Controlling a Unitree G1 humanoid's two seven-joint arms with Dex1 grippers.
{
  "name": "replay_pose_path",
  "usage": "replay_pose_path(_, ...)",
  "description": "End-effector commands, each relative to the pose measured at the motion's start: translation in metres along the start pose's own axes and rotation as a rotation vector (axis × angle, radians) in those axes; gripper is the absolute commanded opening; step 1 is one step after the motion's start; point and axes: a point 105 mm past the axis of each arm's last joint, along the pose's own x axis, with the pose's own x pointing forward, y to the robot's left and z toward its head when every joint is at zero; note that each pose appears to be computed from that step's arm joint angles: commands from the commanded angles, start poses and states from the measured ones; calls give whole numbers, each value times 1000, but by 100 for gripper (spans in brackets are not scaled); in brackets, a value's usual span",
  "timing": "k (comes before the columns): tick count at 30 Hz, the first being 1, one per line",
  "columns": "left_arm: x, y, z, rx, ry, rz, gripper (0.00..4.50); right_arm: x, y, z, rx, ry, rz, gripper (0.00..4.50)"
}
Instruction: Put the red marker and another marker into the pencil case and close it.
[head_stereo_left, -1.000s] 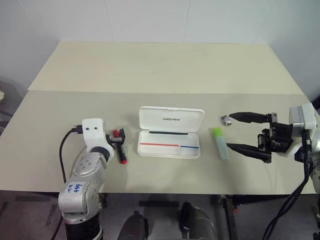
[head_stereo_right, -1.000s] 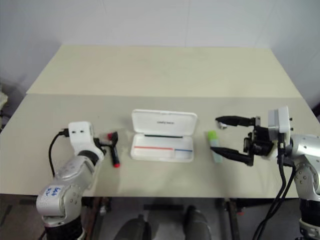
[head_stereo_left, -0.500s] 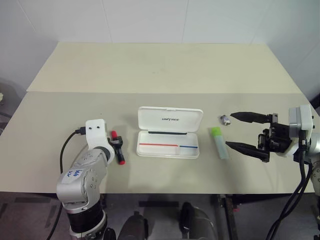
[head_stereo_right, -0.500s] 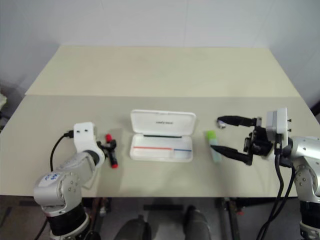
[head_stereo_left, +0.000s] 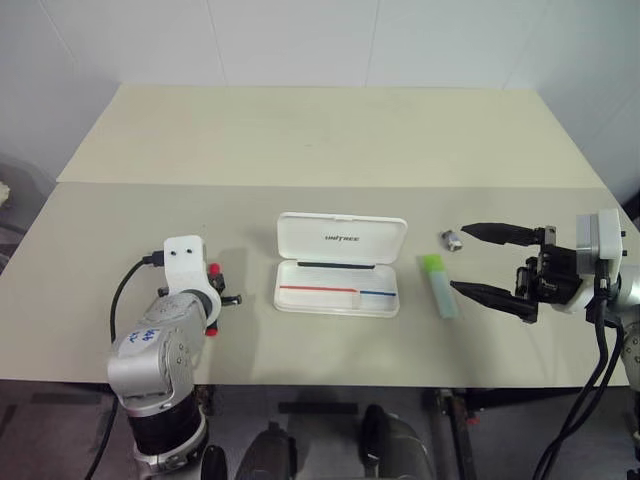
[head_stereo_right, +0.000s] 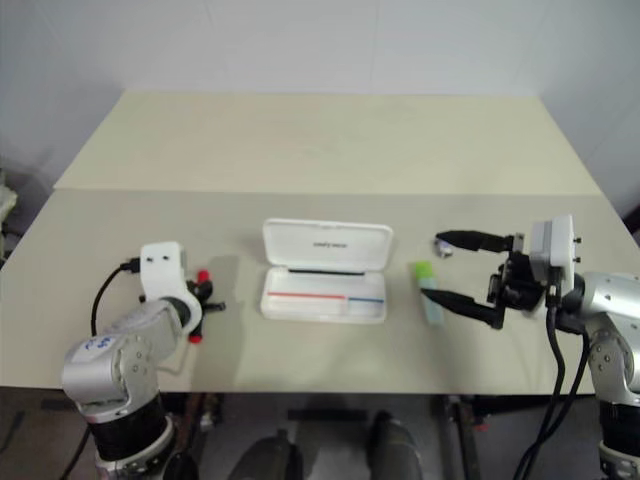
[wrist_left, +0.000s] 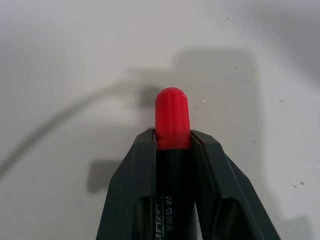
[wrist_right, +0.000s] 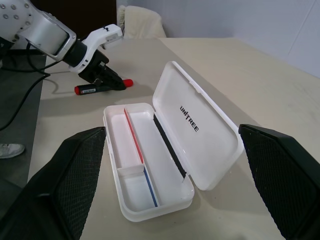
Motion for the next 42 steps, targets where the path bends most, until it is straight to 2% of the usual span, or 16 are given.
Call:
replay_pose_path(1, -5, 15, 36, 90, -134, 17, 60, -2, -2, 8, -38, -20, -18, 450)
replay_pose_path(3, -6, 21, 49, 127, -158, 8, 60, -1, -2, 6, -35, -19, -22, 450)
replay_pose_path(5, -10, 22, 71, 180, -247, -28, 60, -1, -2, 5, -32, -20, -28, 450)
replay_pose_path(10, -20, 23, 108, 310, -366, -123, 60, -1, 0, 5, -26, -31, -51, 450)
replay_pose_path(15, -32, 10, 148, 476, -504, -264, 60, -4, 1, 9, -21, -59, -88, 450)
replay_pose_path(19, -40, -21, 180, 628, -629, -435, 60, -7, 6, 9, -18, -68, -129, 450)
replay_pose_path(23, -49, -57, 198, 725, -705, -590, 60, -8, 11, 11, -16, -70, -157, 450)
replay_pose_path(26, -56, -87, 199, 795, -722, -738, 60, -11, 17, 12, -10, -72, -180, 450)
replay_pose_path(29, -63, -118, 177, 953, -686, -937, 60, -19, 30, 11, 21, -52, -196, 450)
replay_pose_path(35, -71, -162, 150, 1018, -652, -1182, 60, -38, 49, 8, 51, -5, -248, 450)
replay_pose_path(42, -74, -187, 120, 1058, -577, -1334, 60, -50, 65, 9, 76, 6, -313, 450)
